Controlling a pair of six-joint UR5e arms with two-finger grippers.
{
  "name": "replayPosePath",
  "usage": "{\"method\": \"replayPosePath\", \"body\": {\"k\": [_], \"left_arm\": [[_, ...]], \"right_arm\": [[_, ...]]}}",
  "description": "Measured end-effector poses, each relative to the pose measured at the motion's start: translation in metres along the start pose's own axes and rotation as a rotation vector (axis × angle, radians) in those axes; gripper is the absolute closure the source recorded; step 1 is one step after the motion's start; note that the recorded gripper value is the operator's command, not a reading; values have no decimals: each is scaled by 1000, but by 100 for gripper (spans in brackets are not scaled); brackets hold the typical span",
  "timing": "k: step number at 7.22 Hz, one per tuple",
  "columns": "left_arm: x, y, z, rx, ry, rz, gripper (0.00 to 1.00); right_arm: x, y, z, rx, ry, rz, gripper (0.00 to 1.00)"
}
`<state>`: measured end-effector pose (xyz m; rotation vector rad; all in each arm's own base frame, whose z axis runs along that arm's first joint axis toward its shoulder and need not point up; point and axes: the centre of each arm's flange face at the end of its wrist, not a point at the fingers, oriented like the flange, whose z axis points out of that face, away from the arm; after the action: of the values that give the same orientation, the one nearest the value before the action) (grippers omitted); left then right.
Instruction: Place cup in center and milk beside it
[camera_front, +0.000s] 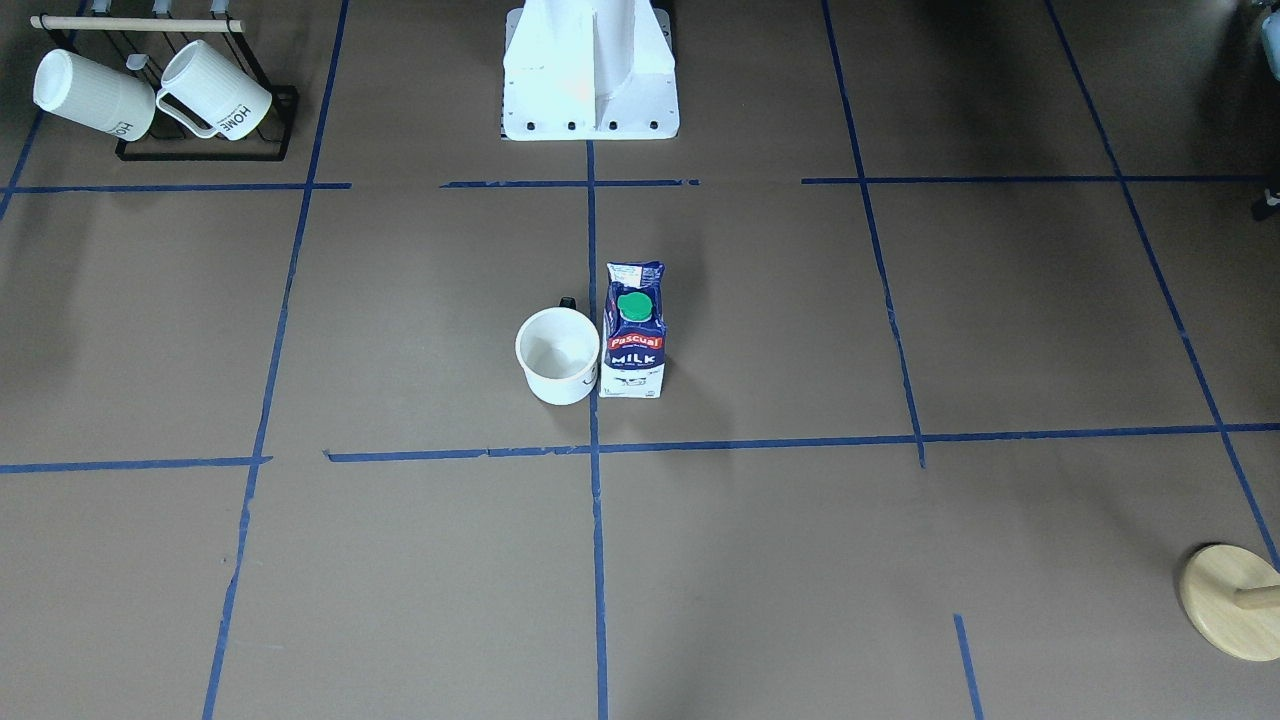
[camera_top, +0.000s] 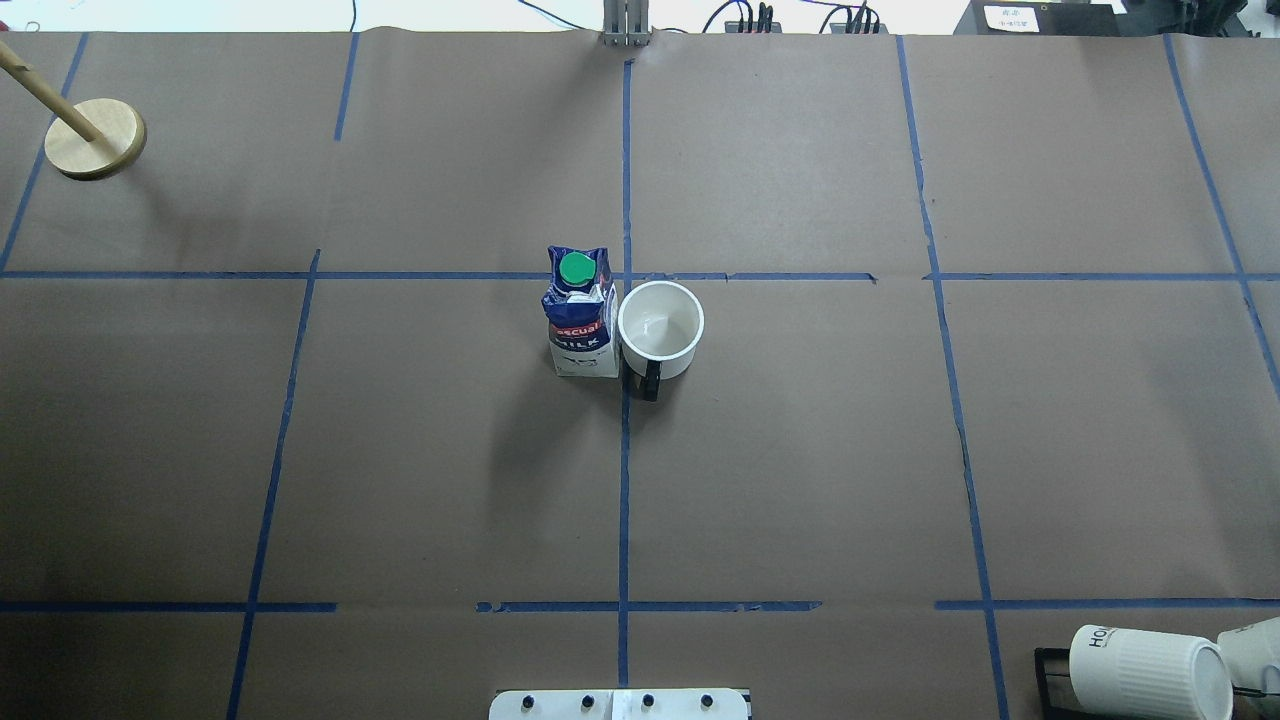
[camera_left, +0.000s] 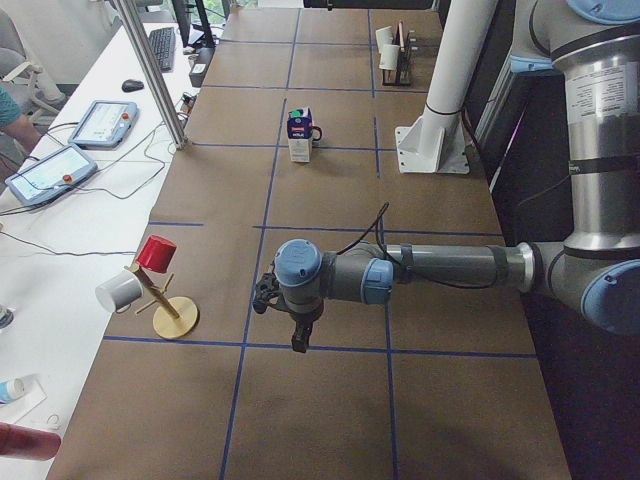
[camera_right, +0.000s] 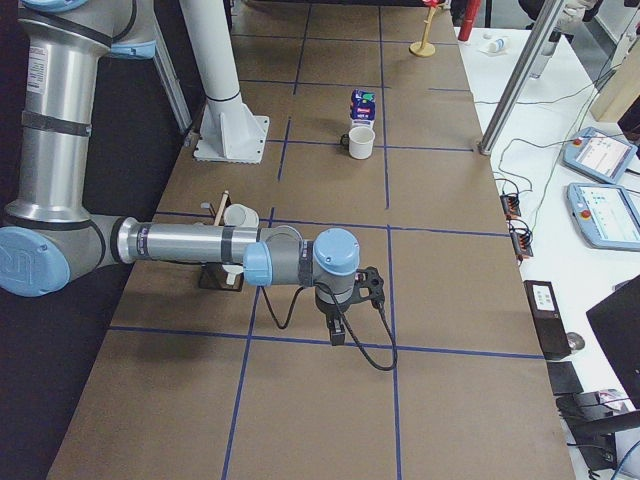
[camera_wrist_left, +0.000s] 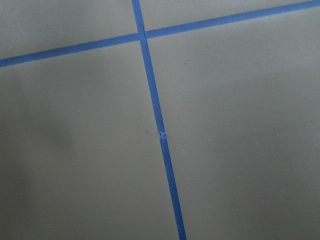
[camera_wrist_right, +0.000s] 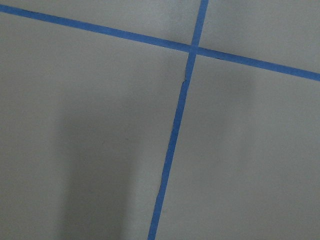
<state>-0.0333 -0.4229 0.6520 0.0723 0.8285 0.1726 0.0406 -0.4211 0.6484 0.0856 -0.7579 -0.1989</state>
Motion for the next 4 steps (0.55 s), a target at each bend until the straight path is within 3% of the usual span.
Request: {"method": "replayPosePath", "body": {"k": [4], "left_arm": [[-25, 14, 10, -17, -6, -55, 0]], "right_arm": [[0, -2, -1, 7, 3, 34, 0]]}}
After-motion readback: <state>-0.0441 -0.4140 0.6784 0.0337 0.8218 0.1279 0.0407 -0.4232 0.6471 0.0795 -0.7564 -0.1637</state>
